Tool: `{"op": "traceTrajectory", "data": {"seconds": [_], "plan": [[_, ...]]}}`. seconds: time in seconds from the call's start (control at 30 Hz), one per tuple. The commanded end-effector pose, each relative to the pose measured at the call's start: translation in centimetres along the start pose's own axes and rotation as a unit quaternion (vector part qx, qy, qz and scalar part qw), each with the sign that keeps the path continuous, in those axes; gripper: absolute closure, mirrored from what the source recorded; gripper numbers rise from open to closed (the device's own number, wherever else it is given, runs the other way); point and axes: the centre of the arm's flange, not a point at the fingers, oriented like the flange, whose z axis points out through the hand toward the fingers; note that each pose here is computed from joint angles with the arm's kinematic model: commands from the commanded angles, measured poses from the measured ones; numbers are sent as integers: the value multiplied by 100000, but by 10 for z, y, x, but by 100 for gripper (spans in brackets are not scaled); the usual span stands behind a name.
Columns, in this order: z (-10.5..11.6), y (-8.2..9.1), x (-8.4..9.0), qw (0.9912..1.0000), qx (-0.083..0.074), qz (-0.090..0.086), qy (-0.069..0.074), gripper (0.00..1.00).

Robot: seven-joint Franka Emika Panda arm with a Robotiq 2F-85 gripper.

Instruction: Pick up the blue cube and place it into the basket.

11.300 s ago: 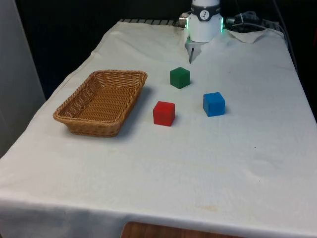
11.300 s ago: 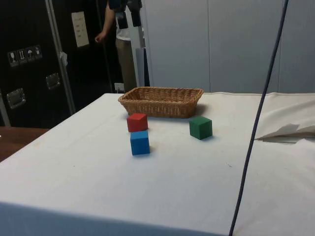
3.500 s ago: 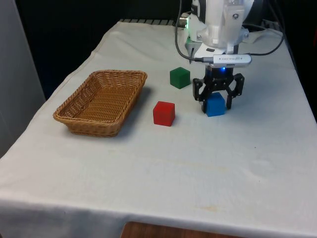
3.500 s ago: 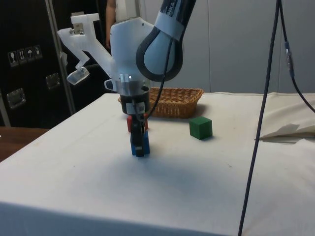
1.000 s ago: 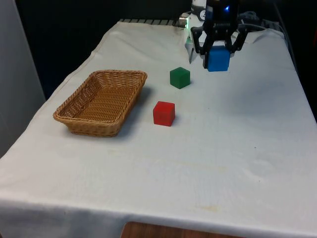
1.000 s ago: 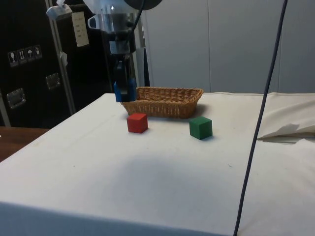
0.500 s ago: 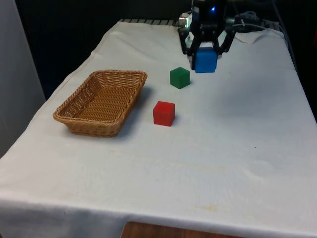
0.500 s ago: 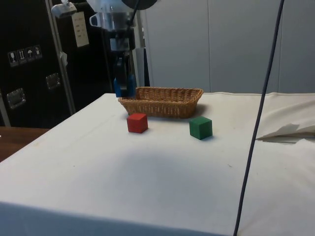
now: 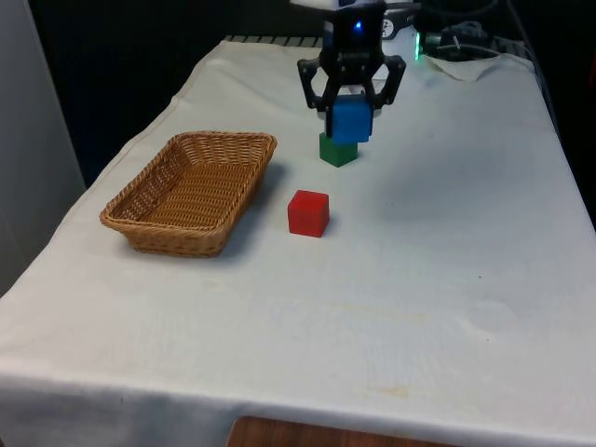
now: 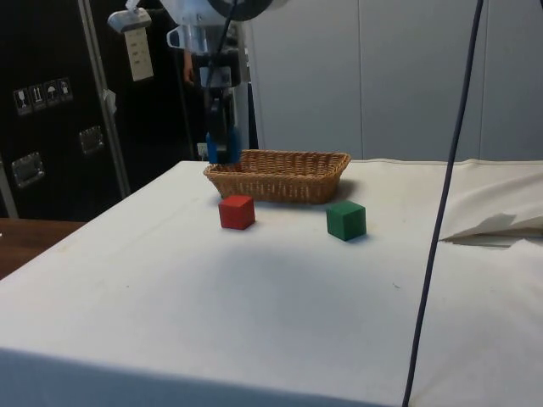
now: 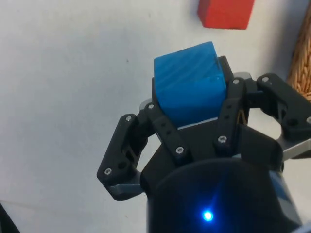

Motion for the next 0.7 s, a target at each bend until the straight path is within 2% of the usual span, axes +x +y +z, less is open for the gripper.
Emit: {"op": "traceTrajectory", "data": {"seconds": [0.0,0.03,0.07,0.13,0.37,0.4,0.5,0.67], "plan": [[2,4,0,99999,404,58,212,100],[4,10,-2,99998,469,352,166,100],[4,9,-3,99999,158,336,-239,100],[7,16,-4,99997,571,580,85,100],[16,37,-12,99983,765,1644,-282,100],[16,34,-12,99986,476,1496,-595,100],[18,47,-16,99971,592,2278,-562,100],[18,58,-19,99941,246,3338,-800,100]]}}
